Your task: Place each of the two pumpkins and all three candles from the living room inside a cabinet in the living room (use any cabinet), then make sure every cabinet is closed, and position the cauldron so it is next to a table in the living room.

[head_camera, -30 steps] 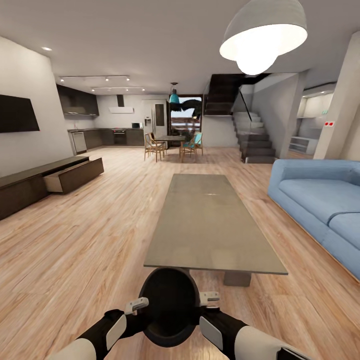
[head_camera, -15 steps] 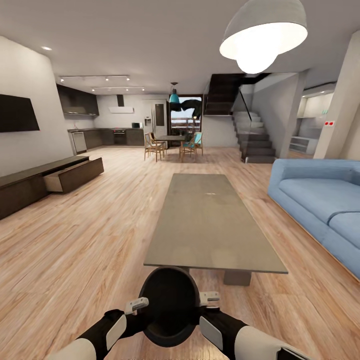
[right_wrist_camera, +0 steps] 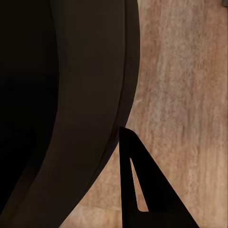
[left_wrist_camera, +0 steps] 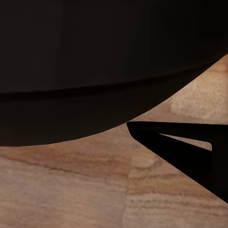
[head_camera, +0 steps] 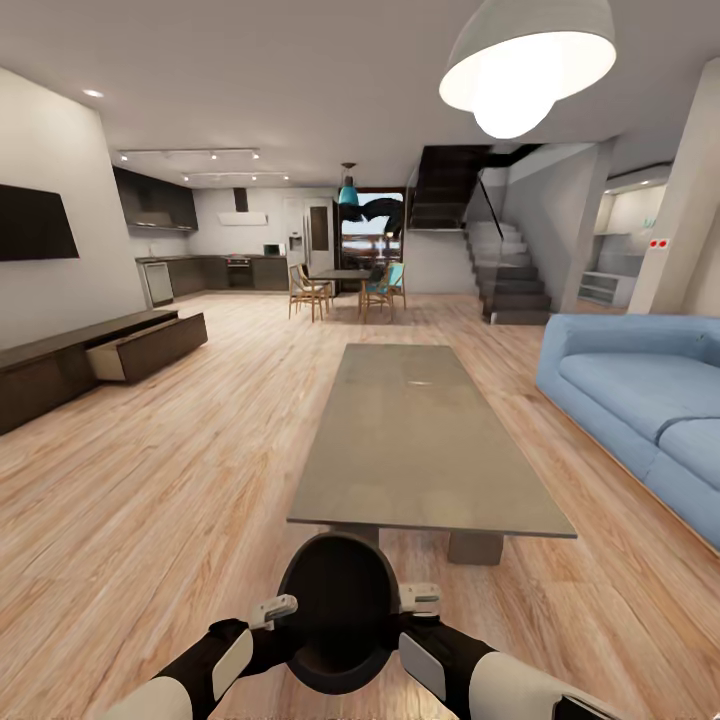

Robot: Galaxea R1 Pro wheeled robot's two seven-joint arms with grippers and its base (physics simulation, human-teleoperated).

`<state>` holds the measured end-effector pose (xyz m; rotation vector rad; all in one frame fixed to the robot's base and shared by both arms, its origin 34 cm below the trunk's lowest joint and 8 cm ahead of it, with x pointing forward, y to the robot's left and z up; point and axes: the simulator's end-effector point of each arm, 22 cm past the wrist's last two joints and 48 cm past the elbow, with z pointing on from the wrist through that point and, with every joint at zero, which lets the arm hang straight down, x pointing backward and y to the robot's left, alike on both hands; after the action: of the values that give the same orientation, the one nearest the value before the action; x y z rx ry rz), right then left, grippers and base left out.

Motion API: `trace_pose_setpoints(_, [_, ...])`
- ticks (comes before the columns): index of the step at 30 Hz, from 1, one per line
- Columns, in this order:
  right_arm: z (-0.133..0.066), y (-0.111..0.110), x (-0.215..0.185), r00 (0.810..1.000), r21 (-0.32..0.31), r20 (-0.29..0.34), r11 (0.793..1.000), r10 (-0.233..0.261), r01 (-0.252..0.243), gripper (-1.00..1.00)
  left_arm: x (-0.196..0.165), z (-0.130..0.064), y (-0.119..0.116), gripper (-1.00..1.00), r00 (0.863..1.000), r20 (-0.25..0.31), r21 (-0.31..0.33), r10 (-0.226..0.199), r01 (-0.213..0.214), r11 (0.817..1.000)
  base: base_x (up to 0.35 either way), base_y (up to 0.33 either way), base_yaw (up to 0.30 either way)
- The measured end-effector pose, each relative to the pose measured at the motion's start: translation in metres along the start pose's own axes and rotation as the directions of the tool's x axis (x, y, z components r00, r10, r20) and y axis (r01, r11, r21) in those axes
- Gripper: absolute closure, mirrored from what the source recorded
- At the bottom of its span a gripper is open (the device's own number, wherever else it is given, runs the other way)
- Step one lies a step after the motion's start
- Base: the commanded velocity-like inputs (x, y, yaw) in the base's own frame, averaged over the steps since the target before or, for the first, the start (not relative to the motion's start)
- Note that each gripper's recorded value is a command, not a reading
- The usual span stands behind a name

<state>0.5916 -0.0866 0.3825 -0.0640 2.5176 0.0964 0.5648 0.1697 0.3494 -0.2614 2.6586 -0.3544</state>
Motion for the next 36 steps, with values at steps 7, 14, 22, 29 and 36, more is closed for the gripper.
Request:
trace_pose_setpoints(7, [0.010,-0.001,0.012,1.000,0.000,0.000,1.000,0.000,0.000,1.00,0.010,0.012,0.005,1.00,1.000,0.000,0.000,0.000,0.000,1.000,0.000,0.000,0.000])
trace_pose_setpoints(14, [0.021,-0.001,0.025,1.000,0.000,0.000,1.000,0.000,0.000,1.00,0.020,0.024,0.010,1.00,1.000,0.000,0.000,0.000,0.000,1.000,0.000,0.000,0.000])
trace_pose_setpoints(22, [0.032,-0.002,0.039,1.000,0.000,0.001,1.000,0.000,0.000,1.00,0.031,0.037,0.016,1.00,1.000,0.001,0.000,0.000,0.000,1.000,0.000,0.000,0.000])
trace_pose_setpoints(29, [0.042,-0.002,0.052,1.000,-0.001,-0.025,1.000,0.002,-0.002,1.00,0.042,0.047,0.021,1.00,1.000,-0.024,-0.006,-0.005,0.005,1.000,0.000,0.000,0.000])
trace_pose_setpoints(36, [0.050,-0.003,0.065,0.999,-0.001,-0.054,1.000,0.004,-0.004,1.00,0.054,0.056,0.026,1.00,0.999,-0.051,-0.013,-0.012,0.011,1.000,0.000,0.000,0.000])
